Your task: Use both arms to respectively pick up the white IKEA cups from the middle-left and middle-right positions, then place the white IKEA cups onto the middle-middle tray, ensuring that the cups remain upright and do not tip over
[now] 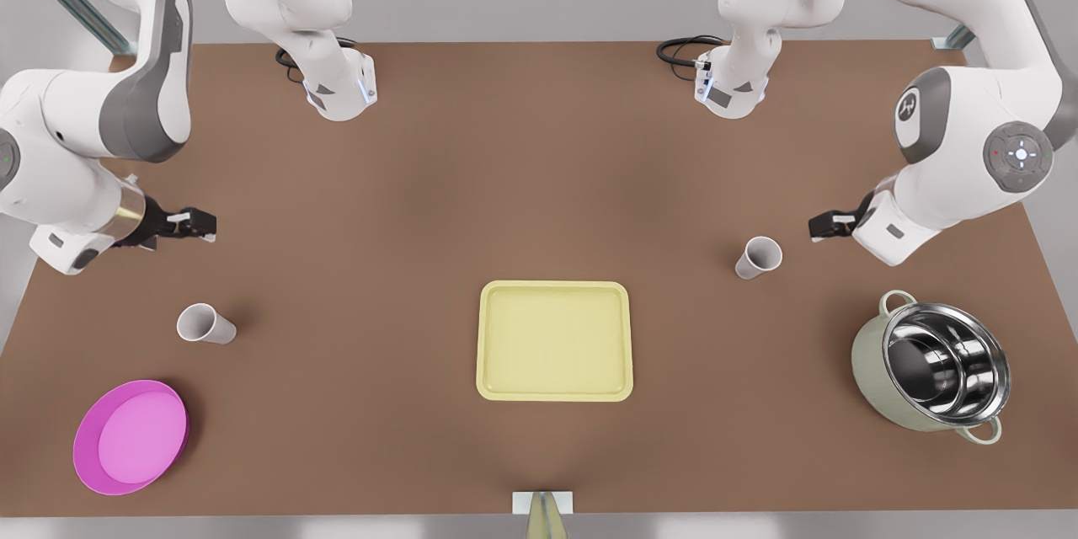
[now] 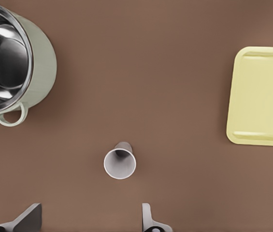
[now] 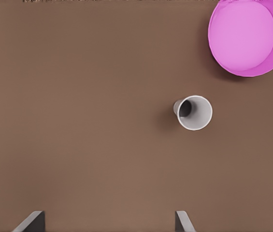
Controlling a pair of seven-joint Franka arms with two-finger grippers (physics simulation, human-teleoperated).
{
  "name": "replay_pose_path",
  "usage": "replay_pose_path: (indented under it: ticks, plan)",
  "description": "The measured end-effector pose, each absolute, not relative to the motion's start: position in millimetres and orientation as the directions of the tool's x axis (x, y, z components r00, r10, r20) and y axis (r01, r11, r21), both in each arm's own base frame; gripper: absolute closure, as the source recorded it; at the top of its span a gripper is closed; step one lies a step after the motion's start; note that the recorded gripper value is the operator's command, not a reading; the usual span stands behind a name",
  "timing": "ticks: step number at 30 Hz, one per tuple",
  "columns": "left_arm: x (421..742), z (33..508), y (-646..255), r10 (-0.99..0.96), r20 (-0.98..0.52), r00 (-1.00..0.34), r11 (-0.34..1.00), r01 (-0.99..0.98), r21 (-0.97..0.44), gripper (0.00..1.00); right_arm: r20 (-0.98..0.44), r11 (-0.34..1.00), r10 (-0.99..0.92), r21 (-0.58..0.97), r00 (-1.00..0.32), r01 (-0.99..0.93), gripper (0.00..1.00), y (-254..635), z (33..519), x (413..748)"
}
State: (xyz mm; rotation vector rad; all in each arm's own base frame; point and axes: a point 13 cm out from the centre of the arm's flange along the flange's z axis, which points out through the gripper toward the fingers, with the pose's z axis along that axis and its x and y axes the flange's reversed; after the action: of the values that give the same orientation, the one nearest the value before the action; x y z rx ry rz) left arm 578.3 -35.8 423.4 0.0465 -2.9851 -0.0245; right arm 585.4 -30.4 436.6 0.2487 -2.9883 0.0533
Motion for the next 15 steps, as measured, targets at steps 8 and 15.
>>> replay_pose_path:
  ticks: [8,15]
  plan:
    - [536,291,-9,-0.077,0.301,-0.951,0.997,-0.068,0.042,0.0,0.152,0.986,-0.16,-0.018,-0.975,-0.165,0.0,-42,425,590]
    - [509,179,9,-0.105,0.283,-0.953,0.994,-0.097,0.044,0.0,0.236,0.991,-0.128,0.002,-0.963,-0.131,0.0,-69,357,602]
